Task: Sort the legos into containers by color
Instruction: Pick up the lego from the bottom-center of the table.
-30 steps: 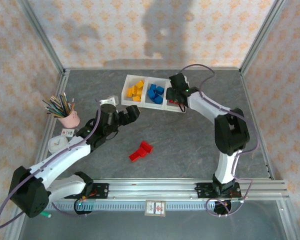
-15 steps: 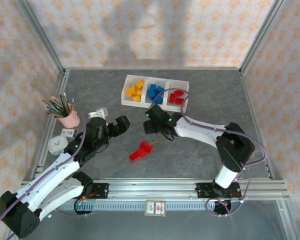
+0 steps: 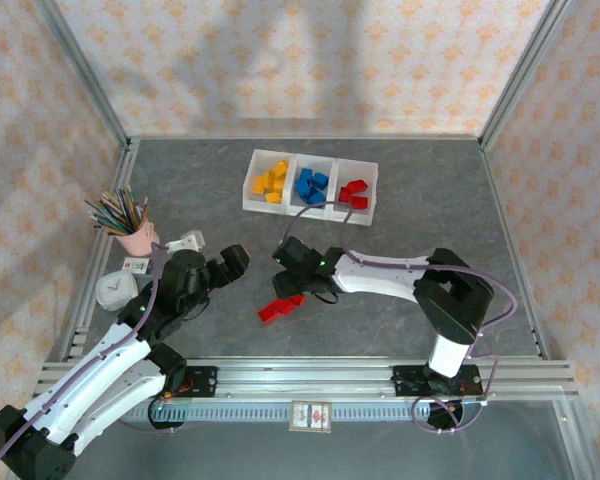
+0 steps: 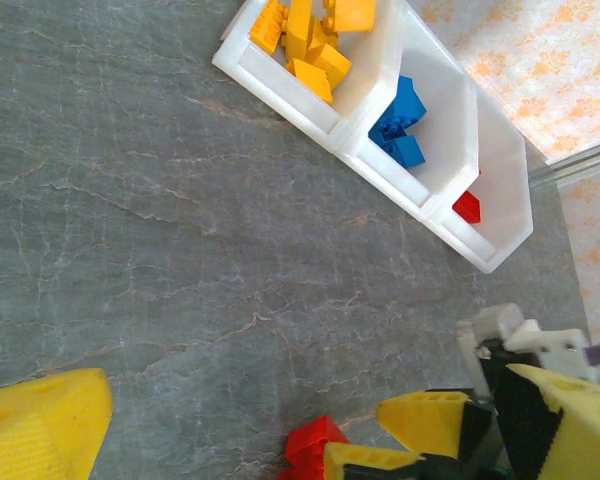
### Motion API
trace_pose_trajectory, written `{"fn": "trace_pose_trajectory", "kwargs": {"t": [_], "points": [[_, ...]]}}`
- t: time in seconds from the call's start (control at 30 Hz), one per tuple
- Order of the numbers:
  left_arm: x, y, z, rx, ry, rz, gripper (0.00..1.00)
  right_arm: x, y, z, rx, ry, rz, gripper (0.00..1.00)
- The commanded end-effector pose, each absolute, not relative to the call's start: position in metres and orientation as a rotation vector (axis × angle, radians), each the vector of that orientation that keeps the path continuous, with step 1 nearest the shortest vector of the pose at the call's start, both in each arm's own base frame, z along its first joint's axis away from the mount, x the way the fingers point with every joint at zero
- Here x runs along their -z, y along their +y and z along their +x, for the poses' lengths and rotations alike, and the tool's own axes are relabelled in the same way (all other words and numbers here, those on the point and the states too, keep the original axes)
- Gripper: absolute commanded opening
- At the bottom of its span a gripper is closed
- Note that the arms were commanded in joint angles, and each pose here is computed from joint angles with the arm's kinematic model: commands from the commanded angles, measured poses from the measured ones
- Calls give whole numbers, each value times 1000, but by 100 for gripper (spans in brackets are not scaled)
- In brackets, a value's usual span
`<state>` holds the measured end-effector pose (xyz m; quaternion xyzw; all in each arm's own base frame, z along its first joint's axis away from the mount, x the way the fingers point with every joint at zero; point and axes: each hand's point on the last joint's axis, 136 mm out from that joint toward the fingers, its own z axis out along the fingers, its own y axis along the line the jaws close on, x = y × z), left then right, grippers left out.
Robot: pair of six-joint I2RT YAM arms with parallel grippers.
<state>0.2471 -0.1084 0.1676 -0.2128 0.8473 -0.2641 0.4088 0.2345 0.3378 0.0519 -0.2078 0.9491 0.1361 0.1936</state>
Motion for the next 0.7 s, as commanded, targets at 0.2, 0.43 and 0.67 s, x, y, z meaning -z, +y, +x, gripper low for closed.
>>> {"fn": "trace_pose_trajectory", "kwargs": {"t": [0.2,0.43,0.67], "points": [[-162,-99,246,621,2136,-578,99,-38,349,239,-370,2680,-596,55],[-161,-99,247,617,2140,-577,99,-30,344,238,-346,2700,-579,39],[-162,-100,248,621,2138,-576,99,-34,337,239,-362,2698,-531,28]]}}
